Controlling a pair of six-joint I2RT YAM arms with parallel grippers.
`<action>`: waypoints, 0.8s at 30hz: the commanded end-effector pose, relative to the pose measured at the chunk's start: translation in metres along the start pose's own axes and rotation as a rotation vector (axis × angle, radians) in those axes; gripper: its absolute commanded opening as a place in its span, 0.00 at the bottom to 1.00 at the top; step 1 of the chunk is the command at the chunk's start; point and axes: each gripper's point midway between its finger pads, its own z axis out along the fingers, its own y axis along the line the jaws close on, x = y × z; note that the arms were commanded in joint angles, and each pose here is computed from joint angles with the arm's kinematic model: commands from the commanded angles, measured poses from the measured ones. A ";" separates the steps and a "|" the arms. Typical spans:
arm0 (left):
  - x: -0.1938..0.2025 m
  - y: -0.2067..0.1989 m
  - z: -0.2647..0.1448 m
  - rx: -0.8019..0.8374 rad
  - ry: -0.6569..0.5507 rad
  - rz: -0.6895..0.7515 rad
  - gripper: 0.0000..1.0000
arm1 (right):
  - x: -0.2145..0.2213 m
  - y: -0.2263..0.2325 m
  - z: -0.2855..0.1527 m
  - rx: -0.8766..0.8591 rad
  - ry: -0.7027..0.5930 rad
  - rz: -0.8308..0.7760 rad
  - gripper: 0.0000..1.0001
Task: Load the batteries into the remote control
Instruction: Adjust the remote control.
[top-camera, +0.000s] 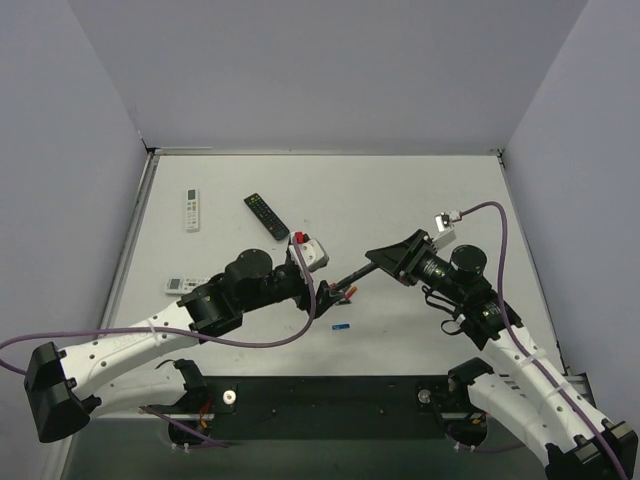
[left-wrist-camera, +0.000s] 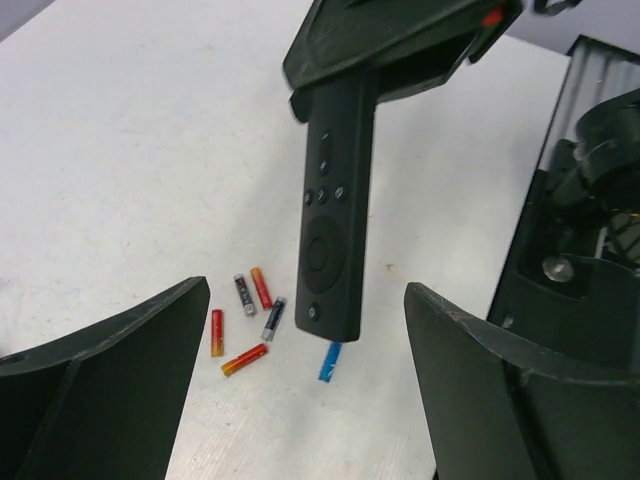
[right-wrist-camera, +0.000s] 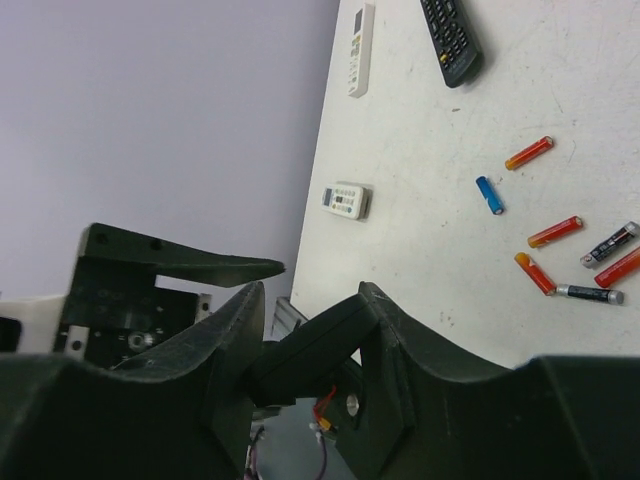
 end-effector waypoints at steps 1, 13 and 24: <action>-0.021 0.017 0.006 -0.092 -0.158 0.064 0.90 | -0.013 0.019 -0.005 -0.032 -0.066 0.096 0.00; -0.019 0.007 0.017 -0.039 -0.254 0.144 0.70 | -0.011 0.020 -0.006 -0.013 -0.056 0.228 0.00; -0.017 0.004 0.025 -0.015 -0.242 0.176 0.42 | -0.004 0.007 -0.002 0.021 -0.036 0.322 0.01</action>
